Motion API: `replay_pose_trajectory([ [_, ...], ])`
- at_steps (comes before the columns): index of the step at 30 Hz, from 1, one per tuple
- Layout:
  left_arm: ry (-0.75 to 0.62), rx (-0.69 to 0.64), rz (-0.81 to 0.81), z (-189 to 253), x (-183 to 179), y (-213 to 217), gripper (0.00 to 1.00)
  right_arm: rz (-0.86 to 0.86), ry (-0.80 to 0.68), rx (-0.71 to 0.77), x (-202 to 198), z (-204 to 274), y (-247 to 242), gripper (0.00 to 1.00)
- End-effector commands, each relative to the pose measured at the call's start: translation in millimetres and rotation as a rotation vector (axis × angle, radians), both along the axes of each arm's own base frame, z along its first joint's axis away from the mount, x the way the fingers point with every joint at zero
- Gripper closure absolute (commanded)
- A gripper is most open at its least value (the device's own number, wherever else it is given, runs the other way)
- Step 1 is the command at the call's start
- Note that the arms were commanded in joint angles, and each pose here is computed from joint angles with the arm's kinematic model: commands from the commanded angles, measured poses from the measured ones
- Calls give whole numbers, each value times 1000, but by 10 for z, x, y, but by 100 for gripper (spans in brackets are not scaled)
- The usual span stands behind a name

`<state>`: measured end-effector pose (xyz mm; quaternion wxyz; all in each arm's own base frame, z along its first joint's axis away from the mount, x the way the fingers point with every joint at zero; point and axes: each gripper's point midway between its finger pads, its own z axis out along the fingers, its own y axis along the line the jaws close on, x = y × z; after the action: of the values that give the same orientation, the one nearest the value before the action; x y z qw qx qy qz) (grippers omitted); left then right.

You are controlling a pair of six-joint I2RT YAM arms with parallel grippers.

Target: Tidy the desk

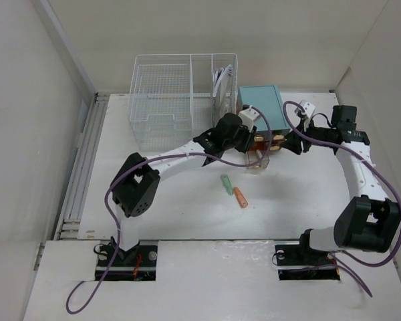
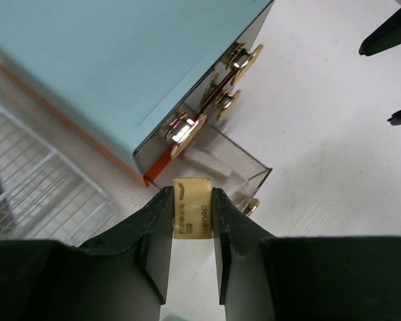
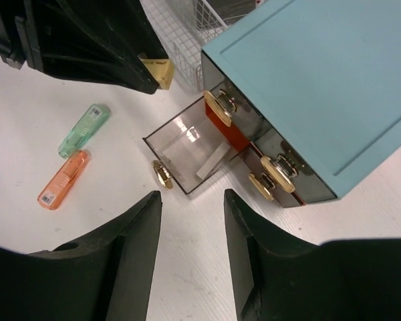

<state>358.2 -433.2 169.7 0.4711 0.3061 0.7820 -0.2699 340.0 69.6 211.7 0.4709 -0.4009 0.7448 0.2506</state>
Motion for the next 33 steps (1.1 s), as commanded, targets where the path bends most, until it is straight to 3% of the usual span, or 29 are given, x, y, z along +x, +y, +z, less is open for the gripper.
replay_pose_trajectory([
  [1,41,-48,-74,24,-17,-204,100,11,-68,24,-7,195,-22,52],
  [8,99,-68,-117,-147,20,-368,98,-8,-50,27,1,158,-84,52],
  [11,112,-66,-112,-193,45,-400,77,-17,-50,27,7,158,-115,52],
  [12,110,-63,-104,-195,59,-393,59,-17,-50,27,7,158,-115,52],
  [14,101,-72,-105,-171,70,-405,46,-26,-50,27,12,158,-147,52],
  [16,99,-82,-82,-129,138,-378,36,-36,-41,28,27,130,-181,52],
  [21,35,-137,-69,186,178,-372,27,-88,18,69,59,56,-248,48],
  [24,-13,-172,-68,454,25,-357,28,-147,55,74,120,-50,-301,48],
  [27,-45,-157,-71,511,-178,-353,50,-213,136,117,135,-118,-315,68],
  [28,-58,-175,-94,622,-320,-384,59,-233,170,143,151,-140,-309,81],
  [29,-57,-169,-92,604,-374,-366,75,-236,220,175,110,-214,-272,84],
  [30,-29,-154,-97,454,-477,-334,80,-256,224,199,147,-213,-271,87],
  [31,-43,-173,-110,523,-566,-327,85,-291,277,245,137,-227,-248,85],
  [33,-20,-192,-122,445,-767,-335,92,-314,332,297,102,-325,-206,69],
])
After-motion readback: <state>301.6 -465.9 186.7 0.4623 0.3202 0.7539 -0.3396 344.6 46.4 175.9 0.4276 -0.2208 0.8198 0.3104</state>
